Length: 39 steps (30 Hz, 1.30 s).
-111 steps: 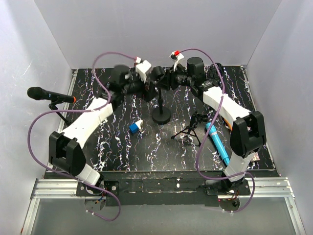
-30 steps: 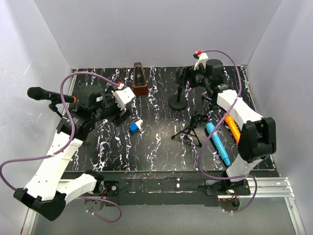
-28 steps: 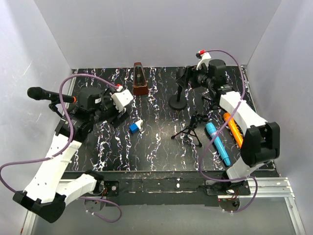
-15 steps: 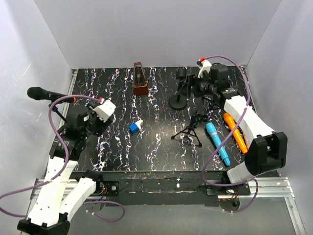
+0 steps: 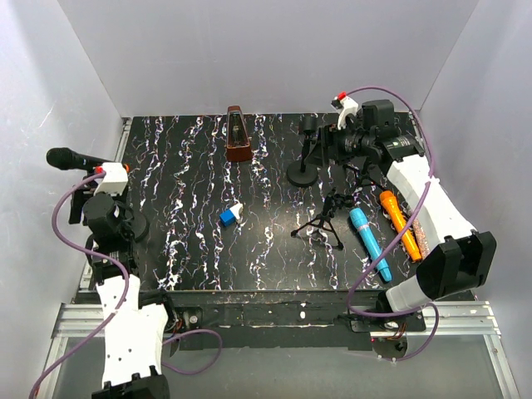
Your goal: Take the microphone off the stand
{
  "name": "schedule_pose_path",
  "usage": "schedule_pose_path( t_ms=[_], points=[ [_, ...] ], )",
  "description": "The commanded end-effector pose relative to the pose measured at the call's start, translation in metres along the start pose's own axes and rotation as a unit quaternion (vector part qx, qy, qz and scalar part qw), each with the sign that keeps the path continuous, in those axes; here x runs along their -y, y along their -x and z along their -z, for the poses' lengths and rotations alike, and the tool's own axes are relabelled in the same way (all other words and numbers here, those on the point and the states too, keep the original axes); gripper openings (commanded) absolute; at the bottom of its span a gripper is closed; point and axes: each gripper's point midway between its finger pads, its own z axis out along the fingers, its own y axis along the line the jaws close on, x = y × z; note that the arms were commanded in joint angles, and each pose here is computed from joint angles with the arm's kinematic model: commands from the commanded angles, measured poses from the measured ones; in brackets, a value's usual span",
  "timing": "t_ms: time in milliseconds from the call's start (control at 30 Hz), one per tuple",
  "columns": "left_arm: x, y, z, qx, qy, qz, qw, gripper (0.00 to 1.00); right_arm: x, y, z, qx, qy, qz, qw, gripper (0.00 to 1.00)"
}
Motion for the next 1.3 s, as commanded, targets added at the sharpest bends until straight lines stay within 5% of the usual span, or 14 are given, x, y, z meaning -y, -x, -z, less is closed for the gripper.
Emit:
schedule_pose_path(
  t_ms=[0,133,333,633,833,933,1067,1267],
  points=[
    [-0.036,0.004,-0.013,0.032,0.118,0.055,0.991,0.69,-0.015,0.014,0.008,-0.006,0.03,0.025,0.999,0.79],
    [-0.018,0.014,-0.029,0.09,0.105,0.094,0.986,0.77,-0.019,0.023,0.002,-0.012,0.04,0.036,0.998,0.77],
    [0.013,0.026,-0.055,0.118,0.046,0.166,0.978,0.71,-0.03,0.029,-0.004,-0.014,0.049,0.053,0.997,0.77],
    [0.025,0.022,-0.069,0.105,0.031,0.216,0.97,0.35,-0.033,-0.003,0.005,-0.029,0.031,0.058,0.997,0.76],
    [0.027,0.037,-0.068,0.109,0.004,0.226,0.968,0.0,-0.045,-0.001,0.012,-0.011,0.054,0.078,0.995,0.74],
    [0.035,0.053,-0.063,0.118,-0.041,0.242,0.962,0.0,-0.049,0.01,0.011,0.003,0.069,0.114,0.991,0.73],
    [0.061,0.083,-0.051,0.136,-0.149,0.264,0.943,0.0,-0.06,0.029,0.013,0.03,0.089,0.15,0.984,0.7],
    [0.116,0.114,-0.026,0.144,-0.332,0.3,0.883,0.0,-0.084,0.042,0.012,0.05,0.129,0.195,0.971,0.69]
  ],
)
